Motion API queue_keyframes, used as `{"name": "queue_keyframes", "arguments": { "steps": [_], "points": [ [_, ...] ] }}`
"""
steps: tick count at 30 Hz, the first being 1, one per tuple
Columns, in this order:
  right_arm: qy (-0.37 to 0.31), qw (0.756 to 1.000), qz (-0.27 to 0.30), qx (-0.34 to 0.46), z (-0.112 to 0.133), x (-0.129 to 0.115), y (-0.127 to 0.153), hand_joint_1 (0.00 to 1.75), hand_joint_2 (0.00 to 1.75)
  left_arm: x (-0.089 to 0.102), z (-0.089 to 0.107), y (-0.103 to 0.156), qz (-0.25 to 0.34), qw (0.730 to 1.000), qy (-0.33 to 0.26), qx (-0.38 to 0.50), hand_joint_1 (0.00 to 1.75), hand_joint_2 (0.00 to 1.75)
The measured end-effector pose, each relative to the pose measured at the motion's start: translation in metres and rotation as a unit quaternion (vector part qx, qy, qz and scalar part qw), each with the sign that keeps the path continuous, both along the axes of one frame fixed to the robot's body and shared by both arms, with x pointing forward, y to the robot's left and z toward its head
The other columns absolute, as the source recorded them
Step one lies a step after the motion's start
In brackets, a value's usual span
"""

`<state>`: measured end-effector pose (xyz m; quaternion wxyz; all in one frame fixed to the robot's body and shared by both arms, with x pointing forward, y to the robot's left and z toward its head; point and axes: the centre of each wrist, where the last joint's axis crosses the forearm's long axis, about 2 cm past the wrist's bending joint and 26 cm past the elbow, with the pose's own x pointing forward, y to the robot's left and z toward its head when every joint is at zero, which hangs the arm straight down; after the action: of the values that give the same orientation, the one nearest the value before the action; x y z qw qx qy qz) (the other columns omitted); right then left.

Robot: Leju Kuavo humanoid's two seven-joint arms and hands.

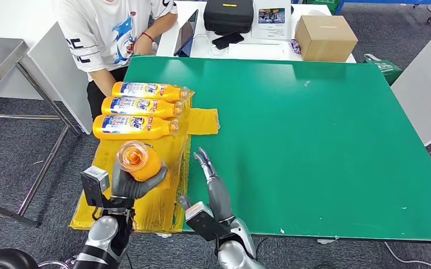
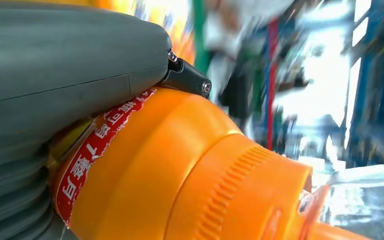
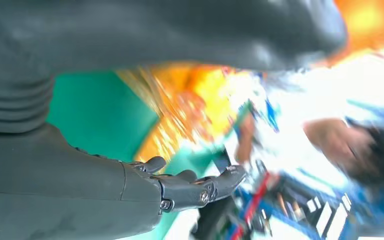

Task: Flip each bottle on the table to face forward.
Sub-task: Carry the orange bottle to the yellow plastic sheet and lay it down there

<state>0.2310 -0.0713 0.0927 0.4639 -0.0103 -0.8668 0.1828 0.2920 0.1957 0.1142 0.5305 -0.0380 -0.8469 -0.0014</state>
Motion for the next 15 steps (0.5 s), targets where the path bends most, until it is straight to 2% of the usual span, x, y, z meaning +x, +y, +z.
{"name": "queue_keyframes", "arguments": {
  "steps": [4, 8, 12, 15],
  "points": [
    [-0.041, 0.998, -0.035, 0.040, 0.019, 0.000, -0.006, 0.00, 0.00, 0.014, 0.016, 0.012, 0.106, 0.989, -0.063, 0.082, 1.75, 1.75],
    [-0.075, 0.993, -0.060, 0.072, 0.033, 0.000, -0.010, 0.00, 0.00, 0.025, 0.028, 0.019, 0.173, 0.966, -0.108, 0.161, 1.75, 1.75],
    [-0.108, 0.982, -0.102, 0.113, 0.046, 0.002, -0.015, 0.00, 0.00, 0.041, 0.031, 0.025, 0.242, 0.906, -0.146, 0.314, 1.75, 1.75],
    [-0.122, 0.976, -0.123, 0.135, 0.056, 0.004, -0.019, 0.00, 0.00, 0.053, 0.023, 0.029, 0.244, 0.863, -0.154, 0.414, 1.75, 1.75]
  ]
}}
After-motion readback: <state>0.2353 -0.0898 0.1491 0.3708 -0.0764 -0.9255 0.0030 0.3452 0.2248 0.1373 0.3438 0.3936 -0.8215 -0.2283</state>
